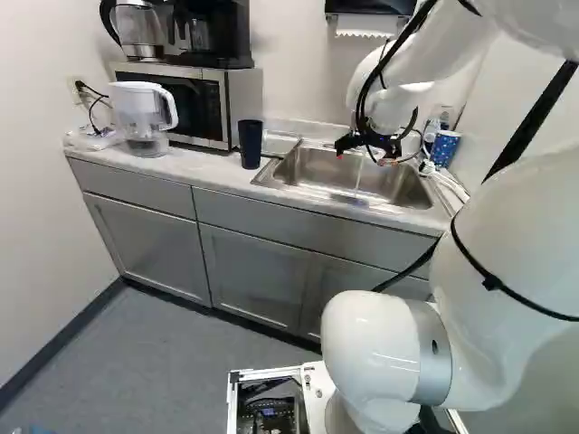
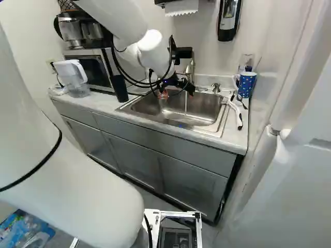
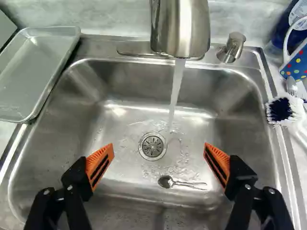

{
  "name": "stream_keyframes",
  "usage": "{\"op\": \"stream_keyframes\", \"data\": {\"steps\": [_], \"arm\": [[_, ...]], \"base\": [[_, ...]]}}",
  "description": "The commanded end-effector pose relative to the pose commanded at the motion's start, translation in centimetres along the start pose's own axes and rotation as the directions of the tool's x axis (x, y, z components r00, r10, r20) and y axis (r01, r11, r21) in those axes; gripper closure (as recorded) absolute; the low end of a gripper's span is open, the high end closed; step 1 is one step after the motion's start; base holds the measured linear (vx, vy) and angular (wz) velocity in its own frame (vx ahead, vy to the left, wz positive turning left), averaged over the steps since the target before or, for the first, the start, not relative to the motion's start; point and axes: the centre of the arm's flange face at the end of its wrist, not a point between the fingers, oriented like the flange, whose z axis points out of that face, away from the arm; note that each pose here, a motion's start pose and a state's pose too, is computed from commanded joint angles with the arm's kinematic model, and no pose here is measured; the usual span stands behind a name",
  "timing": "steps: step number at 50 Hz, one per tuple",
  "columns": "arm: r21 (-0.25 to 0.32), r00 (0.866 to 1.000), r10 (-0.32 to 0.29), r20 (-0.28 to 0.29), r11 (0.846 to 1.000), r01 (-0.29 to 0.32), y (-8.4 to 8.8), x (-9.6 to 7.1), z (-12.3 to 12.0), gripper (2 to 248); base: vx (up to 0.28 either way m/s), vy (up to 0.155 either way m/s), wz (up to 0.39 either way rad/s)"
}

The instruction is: Rinse the cup and place it in the tray

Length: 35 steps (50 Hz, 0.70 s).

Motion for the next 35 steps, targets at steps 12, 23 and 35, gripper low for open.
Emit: {"op": "stream_keyframes", "data": {"steps": [12, 23, 35], "arm": [[0.001, 1.0, -0.002, 0.0, 1.0, 0.002, -0.1, 0.0, 0.0, 3], [0.015, 1.0, -0.016, -0.001, 1.0, 0.016, -1.0, -0.3, -0.3, 3], [0.035, 0.999, -0.039, -0.003, 0.999, 0.039, -2.3, -0.7, -0.6, 3]], "base": [[0.0, 0.0, 0.0], [0.0, 0.0, 0.0], [0.0, 0.0, 0.0]]}}
